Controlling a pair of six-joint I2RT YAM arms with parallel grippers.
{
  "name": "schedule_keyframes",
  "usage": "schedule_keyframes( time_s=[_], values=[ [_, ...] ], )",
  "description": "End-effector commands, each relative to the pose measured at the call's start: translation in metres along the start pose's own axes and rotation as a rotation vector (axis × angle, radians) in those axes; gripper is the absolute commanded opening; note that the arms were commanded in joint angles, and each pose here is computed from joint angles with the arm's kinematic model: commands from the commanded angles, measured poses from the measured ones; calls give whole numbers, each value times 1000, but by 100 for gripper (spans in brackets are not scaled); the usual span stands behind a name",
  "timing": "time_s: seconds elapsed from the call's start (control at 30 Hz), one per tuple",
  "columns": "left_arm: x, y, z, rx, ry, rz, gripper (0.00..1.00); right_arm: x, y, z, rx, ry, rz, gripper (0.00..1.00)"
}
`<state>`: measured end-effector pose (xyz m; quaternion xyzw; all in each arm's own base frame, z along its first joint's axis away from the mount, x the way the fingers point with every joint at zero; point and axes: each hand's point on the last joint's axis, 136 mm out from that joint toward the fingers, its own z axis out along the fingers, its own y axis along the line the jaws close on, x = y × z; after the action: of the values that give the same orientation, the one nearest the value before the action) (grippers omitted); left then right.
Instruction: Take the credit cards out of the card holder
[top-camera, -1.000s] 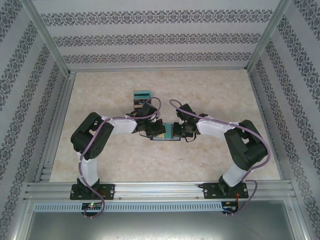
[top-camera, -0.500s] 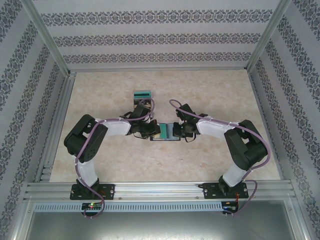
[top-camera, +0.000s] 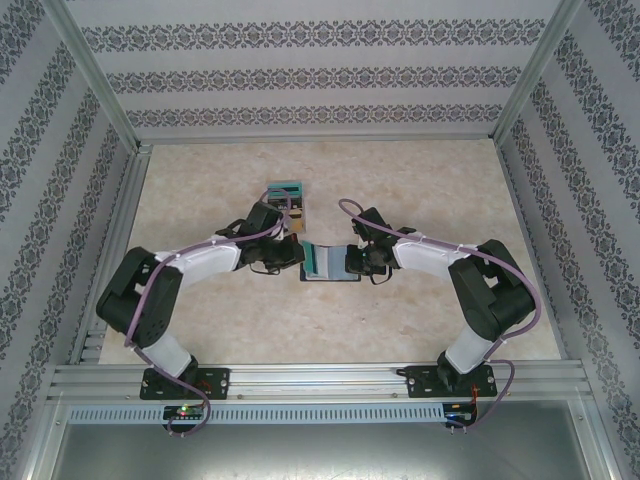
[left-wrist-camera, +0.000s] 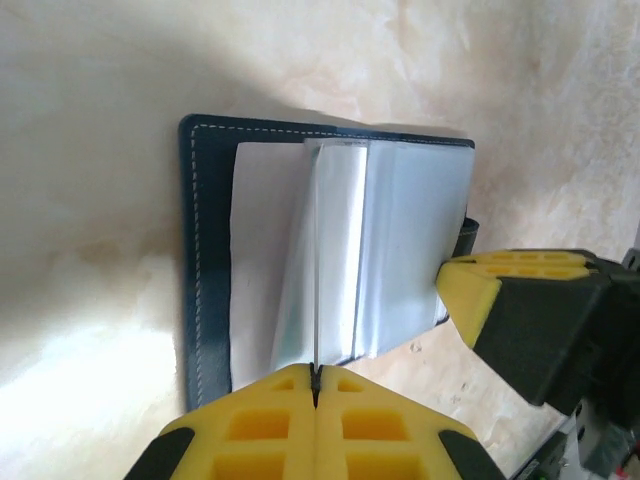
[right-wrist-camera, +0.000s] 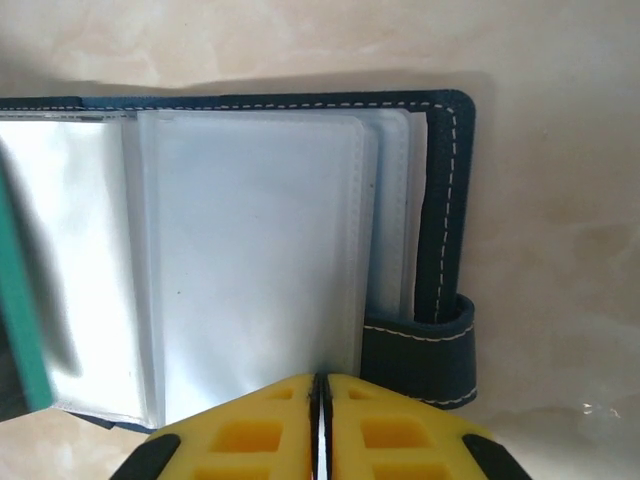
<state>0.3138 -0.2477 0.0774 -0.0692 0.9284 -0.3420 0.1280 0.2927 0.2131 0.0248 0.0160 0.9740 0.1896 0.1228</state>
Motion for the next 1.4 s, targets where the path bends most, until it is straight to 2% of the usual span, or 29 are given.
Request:
schedule_keyframes(
  time_s=[0.0, 0.07, 0.27, 0.37, 0.47, 0.5, 0.6, 0.73, 0.93, 1.2, 1.37],
  values=[
    [-2, 4, -26, -82, -16, 87, 0, -6, 0, -16, 4, -30, -18, 18],
    [-8, -2, -40, -104, -39, 144, 0, -14, 4, -27, -12, -62, -26, 23],
    [-39, -19, -83, -226, -146, 414, 0, -40, 13, -70, -55, -185, -58, 49],
    [-56, -35, -101, -246, -221, 653, 0, -50, 12, -92, -72, -244, -61, 54],
    [-70, -50, -114, -271, -302, 932, 0, -57, 8, -111, -83, -299, -55, 63],
    [-77, -52, -117, -306, -328, 1021, 0, -59, 7, -117, -84, -316, -50, 69],
    [-103, -54, -128, -450, -384, 1215, 0, -61, 4, -129, -85, -351, -45, 98],
    [-126, -51, -120, -597, -317, 1455, 0, -60, 0, -139, -83, -376, -37, 98],
    [-149, -39, -94, -695, -231, 1687, 0, -57, -7, -143, -75, -390, -16, 98],
    [-181, -15, -70, -754, -115, 1792, 0, -55, -12, -142, -65, -380, 1, 98],
    [-189, -7, -54, -767, -92, 1831, 0, -57, -13, -138, -61, -369, 12, 98]
  ],
)
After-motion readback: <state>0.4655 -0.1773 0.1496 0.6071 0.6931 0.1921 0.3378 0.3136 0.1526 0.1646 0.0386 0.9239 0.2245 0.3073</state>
